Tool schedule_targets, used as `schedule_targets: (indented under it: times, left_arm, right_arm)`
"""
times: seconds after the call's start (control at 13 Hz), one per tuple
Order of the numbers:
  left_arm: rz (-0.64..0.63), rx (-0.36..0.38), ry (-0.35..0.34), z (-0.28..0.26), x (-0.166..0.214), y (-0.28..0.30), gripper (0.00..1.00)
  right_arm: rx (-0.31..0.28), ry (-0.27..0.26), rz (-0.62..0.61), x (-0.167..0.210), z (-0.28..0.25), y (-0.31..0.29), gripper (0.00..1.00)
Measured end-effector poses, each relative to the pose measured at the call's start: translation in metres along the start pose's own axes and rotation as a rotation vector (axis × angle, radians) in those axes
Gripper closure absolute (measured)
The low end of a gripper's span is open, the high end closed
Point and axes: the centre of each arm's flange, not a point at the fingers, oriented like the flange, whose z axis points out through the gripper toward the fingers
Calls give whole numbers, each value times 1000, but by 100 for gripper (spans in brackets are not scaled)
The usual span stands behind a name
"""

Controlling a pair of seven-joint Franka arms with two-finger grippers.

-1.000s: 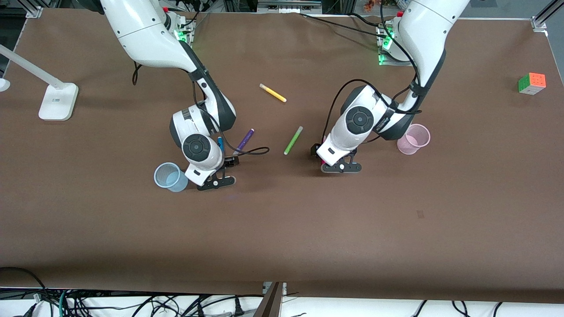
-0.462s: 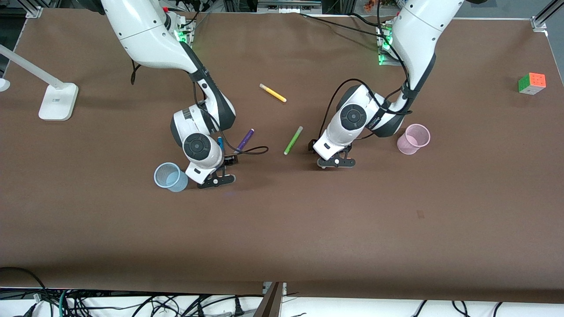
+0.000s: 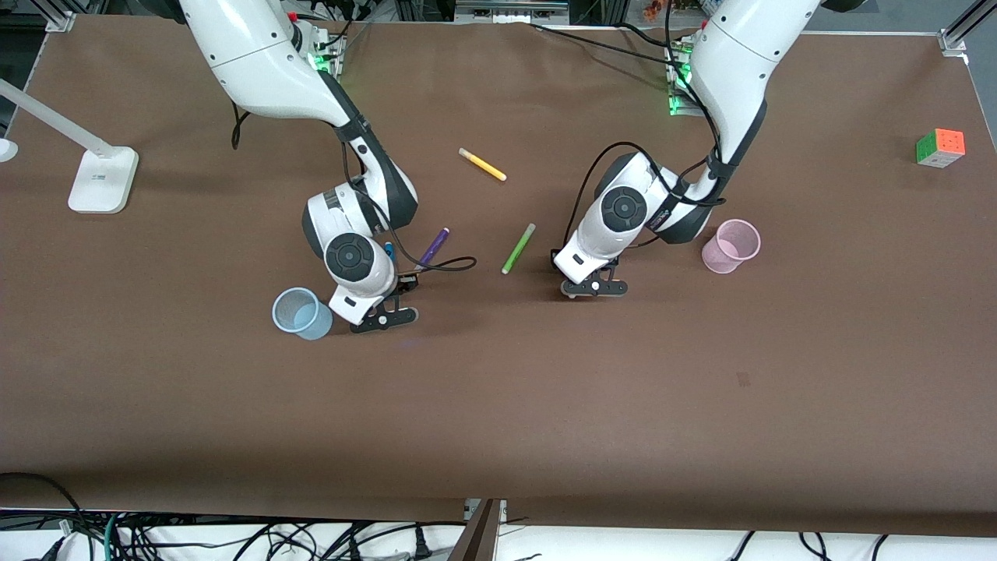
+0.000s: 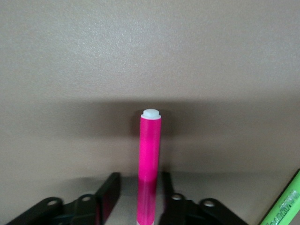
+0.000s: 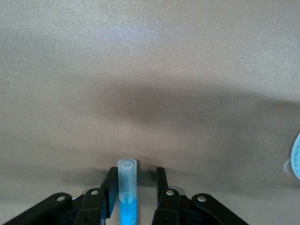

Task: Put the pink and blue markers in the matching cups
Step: 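Close the right gripper on the blue marker while the left gripper grasps the pink marker, then carry the blue marker over the blue cup while the left gripper carries pink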

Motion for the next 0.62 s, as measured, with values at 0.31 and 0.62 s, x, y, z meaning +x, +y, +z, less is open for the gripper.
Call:
schedule_targets:
  times: [0.31, 0.62]
  left_arm:
    - [-16, -7, 11, -3, 1, 3, 82]
    - [-35, 13, 23, -46, 17, -3, 82]
  right_arm:
    - [0, 7, -8, -1, -2, -6, 84]
    - [21, 108, -32, 16, -51, -6, 84]
